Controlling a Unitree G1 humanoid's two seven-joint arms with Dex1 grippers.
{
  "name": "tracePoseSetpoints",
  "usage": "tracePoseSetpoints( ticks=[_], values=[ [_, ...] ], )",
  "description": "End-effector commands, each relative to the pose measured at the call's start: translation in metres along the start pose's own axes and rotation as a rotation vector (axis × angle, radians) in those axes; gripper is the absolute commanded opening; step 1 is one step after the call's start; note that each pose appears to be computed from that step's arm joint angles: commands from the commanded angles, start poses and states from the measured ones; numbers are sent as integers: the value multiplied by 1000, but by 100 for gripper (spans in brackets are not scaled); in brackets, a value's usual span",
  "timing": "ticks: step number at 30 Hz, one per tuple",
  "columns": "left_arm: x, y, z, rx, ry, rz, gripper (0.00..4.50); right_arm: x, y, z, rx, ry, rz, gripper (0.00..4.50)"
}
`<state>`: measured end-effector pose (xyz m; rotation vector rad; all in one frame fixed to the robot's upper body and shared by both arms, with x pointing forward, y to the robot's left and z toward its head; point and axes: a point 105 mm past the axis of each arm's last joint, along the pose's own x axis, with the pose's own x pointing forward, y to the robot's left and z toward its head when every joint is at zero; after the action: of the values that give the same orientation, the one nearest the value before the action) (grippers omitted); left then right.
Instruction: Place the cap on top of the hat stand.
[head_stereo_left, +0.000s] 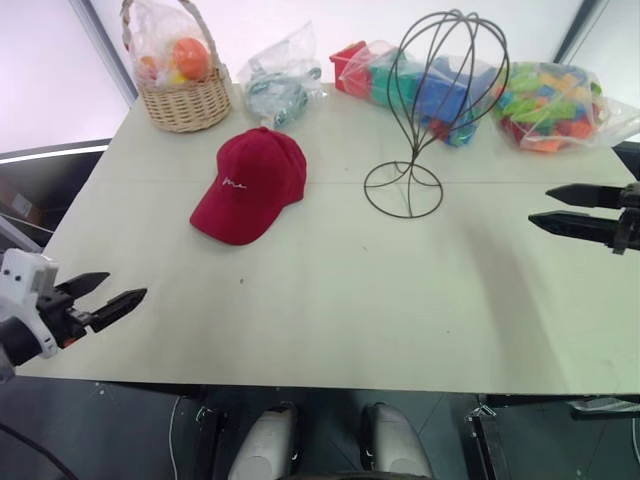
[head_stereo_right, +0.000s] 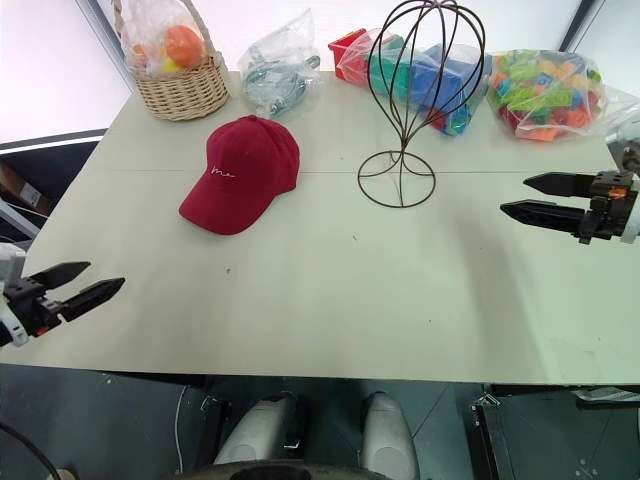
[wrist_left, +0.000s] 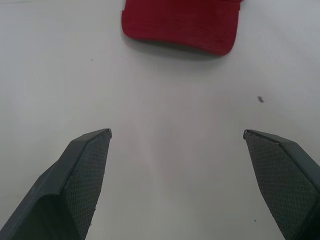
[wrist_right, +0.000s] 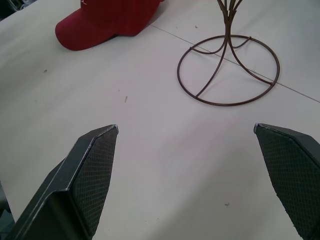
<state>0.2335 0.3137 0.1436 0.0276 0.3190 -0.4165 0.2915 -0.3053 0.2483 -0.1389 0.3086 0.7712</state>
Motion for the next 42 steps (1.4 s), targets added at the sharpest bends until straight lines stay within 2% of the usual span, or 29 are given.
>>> tracePoseSetpoints(
  ticks=[1, 32, 37, 40, 42],
  values=[
    [1, -5, 6, 21, -14, -28, 443, -3, 4, 12, -36, -29, -4, 450],
    [15, 10, 25, 205, -60, 69, 443, 9, 8, 20, -42, -45, -25, 450],
    [15, 21, 36, 438, -40, 139, 443, 5, 8, 27, -72, -39, -28, 450],
    [17, 29, 47, 742, 9, 164, 443, 3, 11, 40, -119, -48, -14, 450],
    [19, 32, 51, 875, 24, 165, 443, 4, 13, 46, -138, -58, -2, 450]
  ],
)
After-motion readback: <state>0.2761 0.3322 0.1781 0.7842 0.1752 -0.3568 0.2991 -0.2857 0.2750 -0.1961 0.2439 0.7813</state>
